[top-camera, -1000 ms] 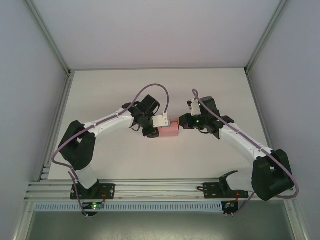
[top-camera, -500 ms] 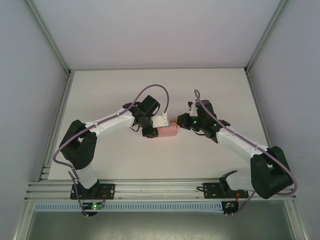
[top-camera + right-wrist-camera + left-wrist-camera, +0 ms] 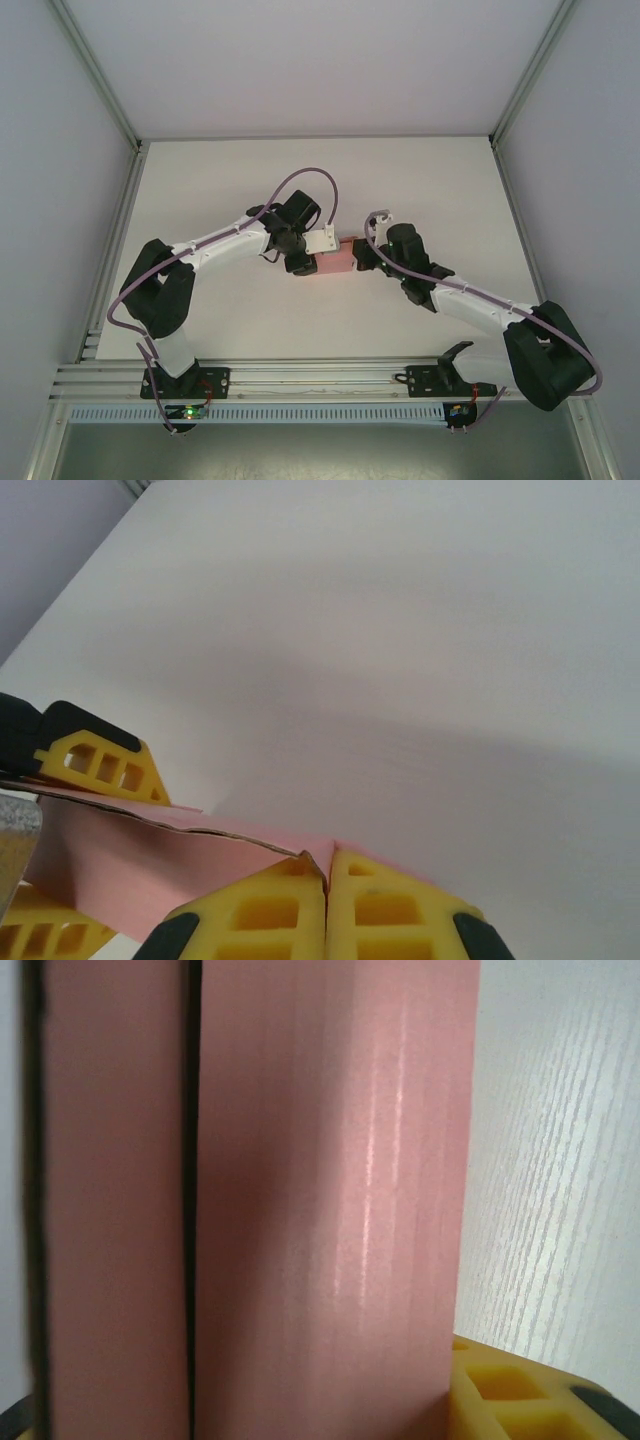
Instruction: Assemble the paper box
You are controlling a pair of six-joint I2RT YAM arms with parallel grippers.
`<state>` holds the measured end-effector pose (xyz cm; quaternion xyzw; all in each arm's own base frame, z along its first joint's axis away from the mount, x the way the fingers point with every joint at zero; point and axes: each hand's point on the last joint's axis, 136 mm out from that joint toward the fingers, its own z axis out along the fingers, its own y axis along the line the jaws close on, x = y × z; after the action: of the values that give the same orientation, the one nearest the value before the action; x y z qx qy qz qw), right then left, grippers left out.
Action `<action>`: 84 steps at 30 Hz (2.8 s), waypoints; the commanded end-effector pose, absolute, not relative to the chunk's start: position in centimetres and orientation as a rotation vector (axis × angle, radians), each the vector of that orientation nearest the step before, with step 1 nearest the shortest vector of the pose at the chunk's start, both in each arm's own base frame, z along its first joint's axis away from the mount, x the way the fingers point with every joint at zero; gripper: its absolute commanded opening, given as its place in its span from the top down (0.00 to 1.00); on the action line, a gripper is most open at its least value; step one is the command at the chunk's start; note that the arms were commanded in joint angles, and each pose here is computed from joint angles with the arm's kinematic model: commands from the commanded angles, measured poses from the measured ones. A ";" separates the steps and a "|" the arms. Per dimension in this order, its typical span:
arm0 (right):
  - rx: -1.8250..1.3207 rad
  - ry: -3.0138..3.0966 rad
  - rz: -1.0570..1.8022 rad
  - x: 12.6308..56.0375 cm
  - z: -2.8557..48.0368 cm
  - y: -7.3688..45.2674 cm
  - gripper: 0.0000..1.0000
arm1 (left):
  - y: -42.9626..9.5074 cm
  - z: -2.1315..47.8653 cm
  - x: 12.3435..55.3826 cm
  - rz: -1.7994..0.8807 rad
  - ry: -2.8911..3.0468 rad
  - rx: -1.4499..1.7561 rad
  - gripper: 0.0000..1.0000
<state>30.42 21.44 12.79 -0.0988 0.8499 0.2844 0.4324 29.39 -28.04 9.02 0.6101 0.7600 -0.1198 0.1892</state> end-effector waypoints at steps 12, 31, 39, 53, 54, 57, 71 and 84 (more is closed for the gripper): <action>-0.433 2.069 0.603 27.6 9.8 22.4 1.00 | -30.4 9.2 30.4 -0.409 2.129 1.595 0.43; -0.379 2.103 0.344 27.7 9.8 21.3 1.00 | -31.0 14.3 30.7 -0.469 2.088 1.428 0.02; -0.365 2.135 0.261 27.9 9.4 21.2 1.00 | -30.0 16.7 30.7 -0.462 2.130 1.255 0.01; -0.312 2.213 0.153 28.6 9.5 21.2 1.00 | -23.3 14.2 28.2 -0.255 2.410 0.798 0.43; -0.316 2.217 0.150 28.6 9.4 21.2 1.00 | -23.2 14.2 28.1 -0.254 2.416 0.793 0.45; -0.318 2.218 0.156 28.6 9.5 21.3 1.00 | -23.1 14.3 27.8 -0.261 2.410 0.800 0.45; -0.327 2.230 0.151 28.4 9.7 21.3 1.00 | -21.5 14.0 27.0 -0.215 2.483 0.703 0.74; -0.347 2.249 0.158 28.2 9.5 21.7 1.00 | -22.7 14.8 27.8 -0.273 2.507 0.624 0.94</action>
<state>29.78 22.28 12.39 -0.1111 0.8717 0.0957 0.4675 27.74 -22.45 14.15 0.2562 0.9227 -0.0957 0.2717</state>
